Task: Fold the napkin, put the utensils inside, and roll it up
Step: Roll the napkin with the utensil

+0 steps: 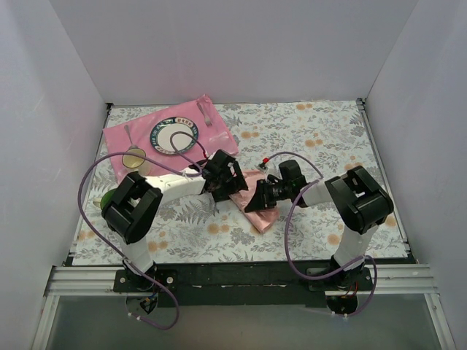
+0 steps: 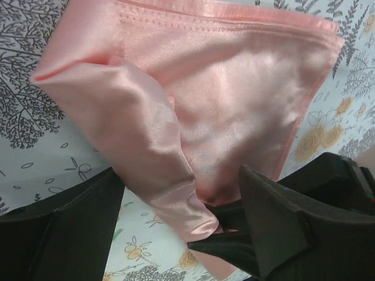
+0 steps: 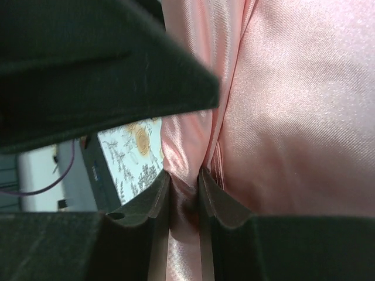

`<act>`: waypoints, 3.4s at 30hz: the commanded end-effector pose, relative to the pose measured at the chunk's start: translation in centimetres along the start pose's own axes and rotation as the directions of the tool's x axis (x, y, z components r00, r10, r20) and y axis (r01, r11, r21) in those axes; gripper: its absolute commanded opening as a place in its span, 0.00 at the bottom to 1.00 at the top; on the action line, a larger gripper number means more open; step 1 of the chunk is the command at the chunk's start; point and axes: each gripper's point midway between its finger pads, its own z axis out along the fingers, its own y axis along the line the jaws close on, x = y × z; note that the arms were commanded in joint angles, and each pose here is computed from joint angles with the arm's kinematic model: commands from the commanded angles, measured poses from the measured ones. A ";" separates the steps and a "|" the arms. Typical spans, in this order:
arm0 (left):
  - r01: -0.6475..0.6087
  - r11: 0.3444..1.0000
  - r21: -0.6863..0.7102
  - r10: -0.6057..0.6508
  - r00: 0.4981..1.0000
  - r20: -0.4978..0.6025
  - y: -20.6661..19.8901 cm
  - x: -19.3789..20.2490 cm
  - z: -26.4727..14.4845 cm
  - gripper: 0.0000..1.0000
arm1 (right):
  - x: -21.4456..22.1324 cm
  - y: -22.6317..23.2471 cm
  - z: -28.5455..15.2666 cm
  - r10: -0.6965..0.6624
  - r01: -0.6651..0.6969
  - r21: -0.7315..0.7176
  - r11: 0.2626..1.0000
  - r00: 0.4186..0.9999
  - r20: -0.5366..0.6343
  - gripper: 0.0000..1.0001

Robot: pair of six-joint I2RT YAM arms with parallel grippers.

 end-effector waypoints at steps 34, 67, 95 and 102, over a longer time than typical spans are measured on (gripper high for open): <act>-0.025 0.994 -0.104 0.026 1.000 0.003 1.6 0.3 0.6 0.14 | -3.0 2.6 -0.5 -0.543 0.504 0.762 0.407 0.804 -0.241 0.73; -0.039 0.999 0.027 0.036 0.995 0.092 -0.7 -1.3 -4.1 0.73 | 0.7 0.8 -0.3 -0.263 0.268 0.119 0.956 0.963 -0.058 0.07; -0.002 0.986 -0.164 0.009 0.999 0.039 3.4 0.5 1.1 0.15 | -0.9 -1.8 -3.1 -0.133 0.147 0.148 0.978 0.986 -0.101 0.31; 0.001 0.992 -0.128 -0.003 1.000 -0.015 2.3 1.2 0.8 0.07 | -1.2 -0.7 -4.5 -0.333 0.342 0.459 0.820 0.937 -0.105 0.61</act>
